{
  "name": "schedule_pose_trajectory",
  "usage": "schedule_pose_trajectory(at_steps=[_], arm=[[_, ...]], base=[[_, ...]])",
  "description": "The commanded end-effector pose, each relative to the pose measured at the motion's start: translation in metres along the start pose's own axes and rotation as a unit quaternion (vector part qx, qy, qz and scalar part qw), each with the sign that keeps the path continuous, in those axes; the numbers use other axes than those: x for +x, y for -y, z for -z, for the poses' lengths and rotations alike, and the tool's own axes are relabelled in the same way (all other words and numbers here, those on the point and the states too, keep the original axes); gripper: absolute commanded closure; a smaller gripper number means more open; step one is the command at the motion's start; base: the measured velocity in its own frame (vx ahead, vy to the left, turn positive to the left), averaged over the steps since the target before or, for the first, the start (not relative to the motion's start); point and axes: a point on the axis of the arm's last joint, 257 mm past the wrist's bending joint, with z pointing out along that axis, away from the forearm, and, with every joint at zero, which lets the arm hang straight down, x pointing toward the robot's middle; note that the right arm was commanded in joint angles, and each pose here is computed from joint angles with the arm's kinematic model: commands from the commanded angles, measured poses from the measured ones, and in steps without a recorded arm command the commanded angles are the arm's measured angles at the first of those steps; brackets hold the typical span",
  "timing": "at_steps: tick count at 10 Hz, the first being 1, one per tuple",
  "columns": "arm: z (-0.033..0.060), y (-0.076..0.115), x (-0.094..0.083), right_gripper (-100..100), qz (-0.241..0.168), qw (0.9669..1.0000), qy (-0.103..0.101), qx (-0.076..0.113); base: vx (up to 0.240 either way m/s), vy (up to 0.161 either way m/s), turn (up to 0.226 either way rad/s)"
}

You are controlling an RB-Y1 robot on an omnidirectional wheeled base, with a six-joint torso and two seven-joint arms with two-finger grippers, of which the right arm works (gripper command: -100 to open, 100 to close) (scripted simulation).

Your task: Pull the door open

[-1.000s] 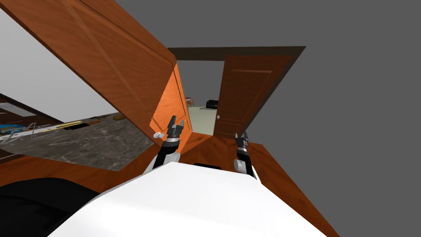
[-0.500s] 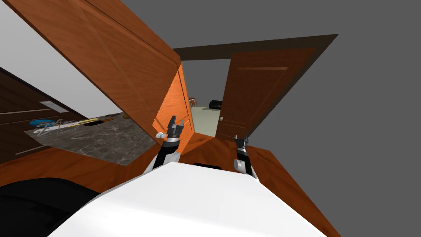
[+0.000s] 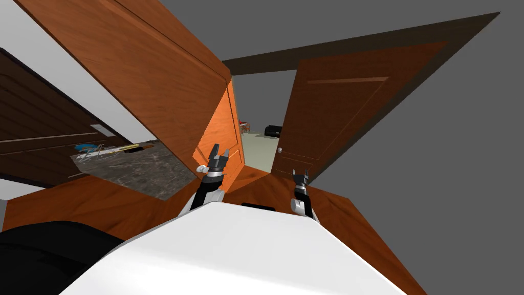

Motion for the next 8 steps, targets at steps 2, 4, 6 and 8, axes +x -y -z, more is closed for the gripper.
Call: schedule_pose_trajectory(at_steps=[2, 4, 6, 8], arm=[[0.0022, 0.007, -0.020, -100, -0.041, 0.9990, 0.019, -0.001], [0.0048, 0.012, -0.034, -100, -0.071, 0.9969, 0.035, -0.001], [0.0074, 0.017, -0.047, -100, -0.100, 0.9937, 0.050, -0.003], [0.0105, 0.022, -0.060, -100, -0.129, 0.9895, 0.066, -0.007]], base=[[0.101, -0.009, 0.146], [0.104, -0.006, 0.124], [0.110, -0.021, 0.163], [0.097, -0.022, 0.142]])
